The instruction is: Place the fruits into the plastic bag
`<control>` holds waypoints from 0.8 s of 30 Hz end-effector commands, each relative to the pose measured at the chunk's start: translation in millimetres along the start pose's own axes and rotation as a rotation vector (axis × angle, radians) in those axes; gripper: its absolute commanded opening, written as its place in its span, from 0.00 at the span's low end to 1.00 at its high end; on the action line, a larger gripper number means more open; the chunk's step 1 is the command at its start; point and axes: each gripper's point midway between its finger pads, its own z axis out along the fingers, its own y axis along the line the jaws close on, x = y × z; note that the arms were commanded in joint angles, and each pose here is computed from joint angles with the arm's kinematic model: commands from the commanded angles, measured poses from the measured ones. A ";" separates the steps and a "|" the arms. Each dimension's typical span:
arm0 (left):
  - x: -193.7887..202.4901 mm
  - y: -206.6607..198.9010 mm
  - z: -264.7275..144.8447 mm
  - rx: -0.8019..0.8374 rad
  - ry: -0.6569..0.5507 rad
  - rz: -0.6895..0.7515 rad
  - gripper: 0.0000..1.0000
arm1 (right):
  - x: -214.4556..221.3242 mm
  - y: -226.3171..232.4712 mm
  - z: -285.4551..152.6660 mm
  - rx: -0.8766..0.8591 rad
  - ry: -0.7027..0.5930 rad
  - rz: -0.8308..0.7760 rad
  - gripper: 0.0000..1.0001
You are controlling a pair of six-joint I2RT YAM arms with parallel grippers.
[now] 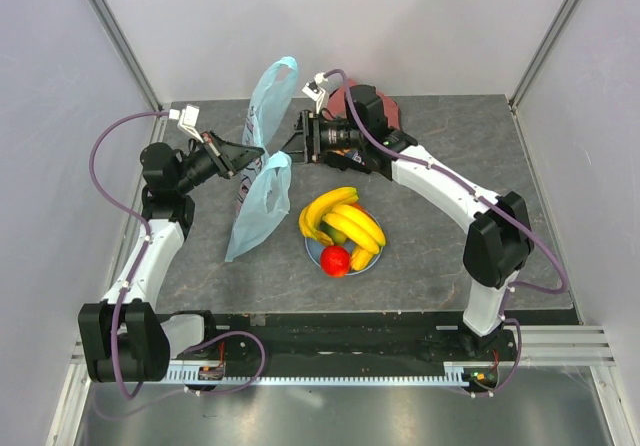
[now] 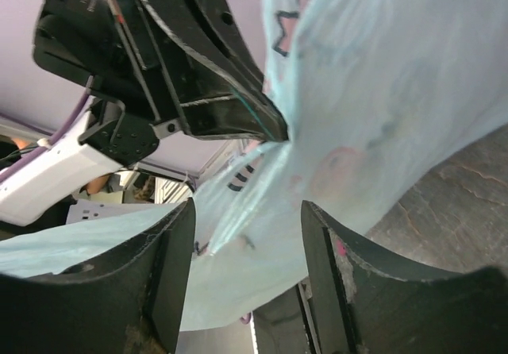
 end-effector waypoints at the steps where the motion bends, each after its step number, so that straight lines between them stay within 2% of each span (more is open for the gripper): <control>1: -8.3 -7.8 1.5 0.034 -0.013 0.005 0.02 | -9.7 21.3 6.1 -0.087 0.008 -0.042 0.61; 16: -7.3 -7.6 3.5 0.049 -0.009 -0.015 0.01 | -3.1 14.0 20.1 -0.141 0.071 0.014 0.35; 19: -4.5 -4.2 3.8 0.041 0.000 -0.021 0.02 | -1.5 17.9 19.3 -0.169 0.079 0.015 0.13; 20: -3.5 -2.9 3.9 0.036 0.004 -0.027 0.02 | -2.8 17.3 18.7 -0.173 0.073 0.013 0.00; 24: -4.5 -1.6 2.8 0.024 0.007 -0.023 0.03 | -13.6 7.6 10.2 -0.136 0.023 0.000 0.00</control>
